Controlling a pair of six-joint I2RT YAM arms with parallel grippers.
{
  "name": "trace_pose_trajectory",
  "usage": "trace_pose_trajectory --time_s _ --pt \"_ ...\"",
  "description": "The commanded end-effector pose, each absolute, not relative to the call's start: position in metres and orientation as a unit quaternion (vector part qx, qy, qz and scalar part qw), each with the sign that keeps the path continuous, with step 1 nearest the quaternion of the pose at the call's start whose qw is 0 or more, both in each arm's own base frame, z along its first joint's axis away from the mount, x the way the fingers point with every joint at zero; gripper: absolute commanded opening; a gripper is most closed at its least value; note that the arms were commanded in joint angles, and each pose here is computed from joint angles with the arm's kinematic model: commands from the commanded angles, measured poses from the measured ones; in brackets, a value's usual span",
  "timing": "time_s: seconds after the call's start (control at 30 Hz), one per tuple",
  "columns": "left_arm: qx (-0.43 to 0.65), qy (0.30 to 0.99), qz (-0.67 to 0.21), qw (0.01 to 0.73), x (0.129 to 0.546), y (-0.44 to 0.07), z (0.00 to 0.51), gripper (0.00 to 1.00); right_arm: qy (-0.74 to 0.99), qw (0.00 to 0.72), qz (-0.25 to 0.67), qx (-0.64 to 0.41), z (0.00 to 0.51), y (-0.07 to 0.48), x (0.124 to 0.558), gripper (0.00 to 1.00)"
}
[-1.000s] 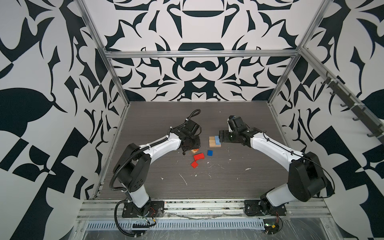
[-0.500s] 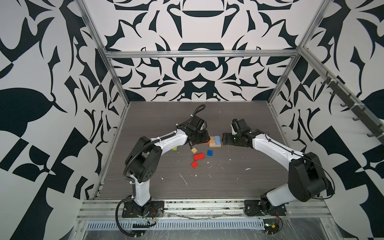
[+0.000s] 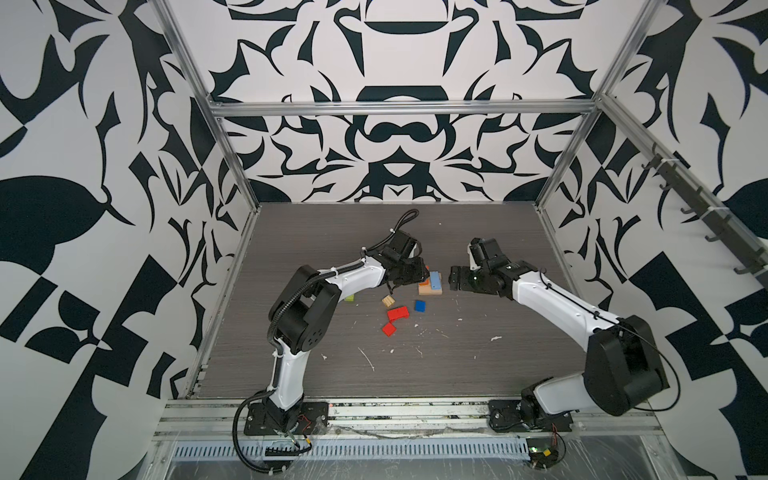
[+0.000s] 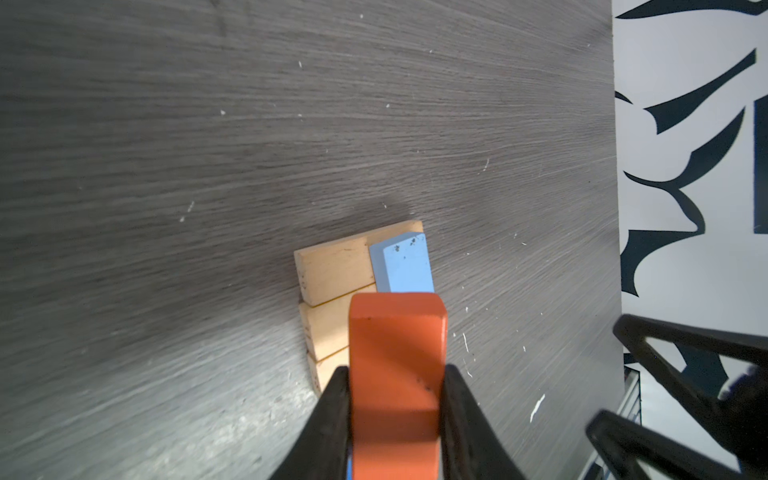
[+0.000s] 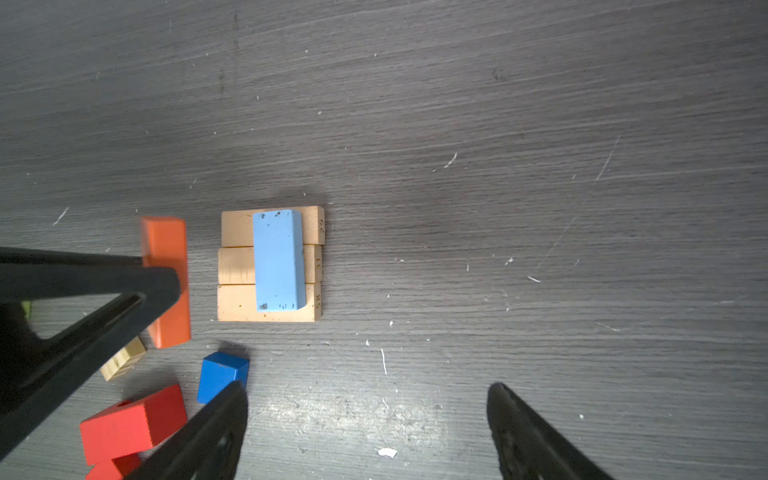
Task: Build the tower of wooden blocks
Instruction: 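Lift the orange-red block and carry it over the planks beside the blue block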
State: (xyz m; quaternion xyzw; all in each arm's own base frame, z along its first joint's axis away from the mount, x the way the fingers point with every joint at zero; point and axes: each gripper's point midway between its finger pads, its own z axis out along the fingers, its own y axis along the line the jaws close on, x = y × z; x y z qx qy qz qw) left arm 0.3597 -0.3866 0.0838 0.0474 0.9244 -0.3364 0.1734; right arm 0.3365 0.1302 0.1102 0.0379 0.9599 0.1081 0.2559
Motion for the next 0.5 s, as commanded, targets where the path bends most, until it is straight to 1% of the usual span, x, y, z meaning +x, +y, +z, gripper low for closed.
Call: trace_pose_trajectory --time_s 0.0,0.47 --pt "0.041 0.919 -0.35 0.177 0.363 -0.394 0.085 0.31 0.958 0.261 0.113 0.041 0.116 0.128 0.336 0.93" --pt "0.034 0.921 -0.351 0.167 0.363 -0.4 0.067 0.33 0.958 0.263 0.111 0.04 0.117 0.126 0.335 0.93"
